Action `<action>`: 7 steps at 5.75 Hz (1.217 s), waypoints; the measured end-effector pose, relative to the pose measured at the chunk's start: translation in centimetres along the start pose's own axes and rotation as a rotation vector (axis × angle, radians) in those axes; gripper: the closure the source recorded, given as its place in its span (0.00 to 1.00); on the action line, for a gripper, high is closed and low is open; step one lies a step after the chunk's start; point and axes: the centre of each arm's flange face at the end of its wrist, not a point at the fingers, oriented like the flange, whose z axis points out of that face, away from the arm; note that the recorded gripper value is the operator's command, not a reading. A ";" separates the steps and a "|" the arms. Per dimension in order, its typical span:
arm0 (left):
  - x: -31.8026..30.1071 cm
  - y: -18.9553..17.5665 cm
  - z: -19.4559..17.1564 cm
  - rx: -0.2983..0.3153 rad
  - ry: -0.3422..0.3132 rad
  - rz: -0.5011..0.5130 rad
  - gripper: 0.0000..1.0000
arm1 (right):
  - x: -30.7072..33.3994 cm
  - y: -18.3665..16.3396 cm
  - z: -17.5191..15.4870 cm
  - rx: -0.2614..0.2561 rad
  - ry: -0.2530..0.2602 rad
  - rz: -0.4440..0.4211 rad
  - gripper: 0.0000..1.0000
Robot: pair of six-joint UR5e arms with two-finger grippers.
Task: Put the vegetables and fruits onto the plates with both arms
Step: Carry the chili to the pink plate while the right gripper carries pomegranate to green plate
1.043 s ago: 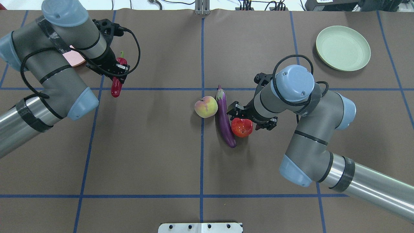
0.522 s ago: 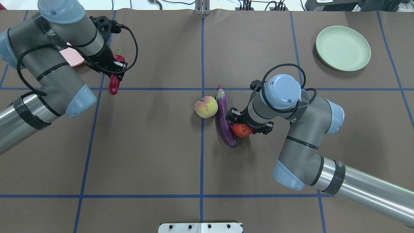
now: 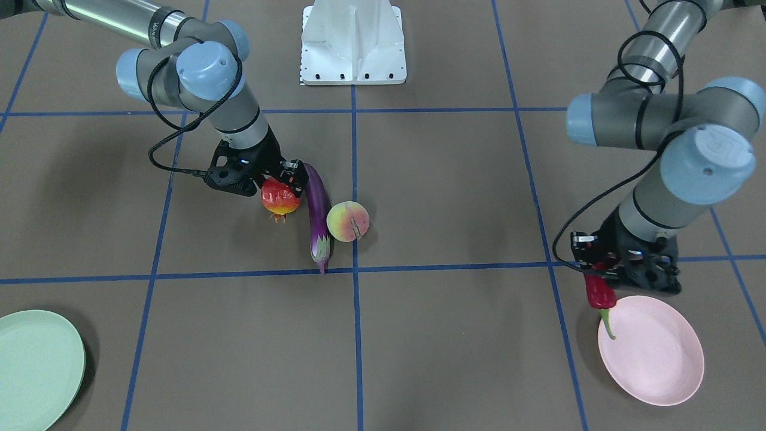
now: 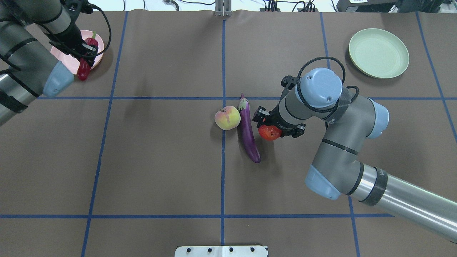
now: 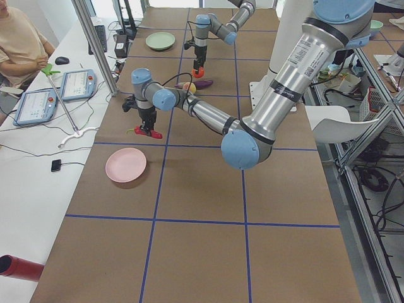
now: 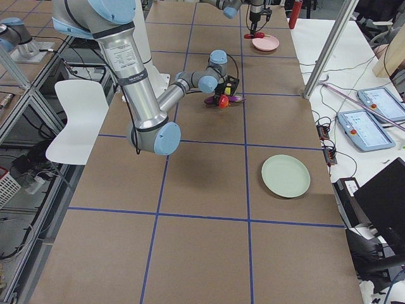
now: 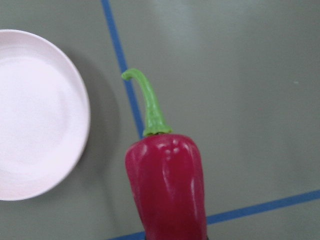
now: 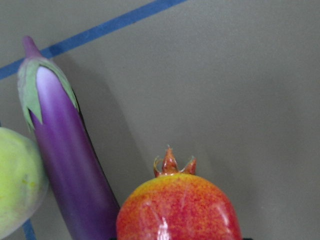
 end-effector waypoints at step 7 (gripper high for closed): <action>-5.2 -9.8 7.9 0.024 -0.070 -0.315 0.00 | 12.6 -30.7 -4.4 0.092 0.170 -0.049 1.00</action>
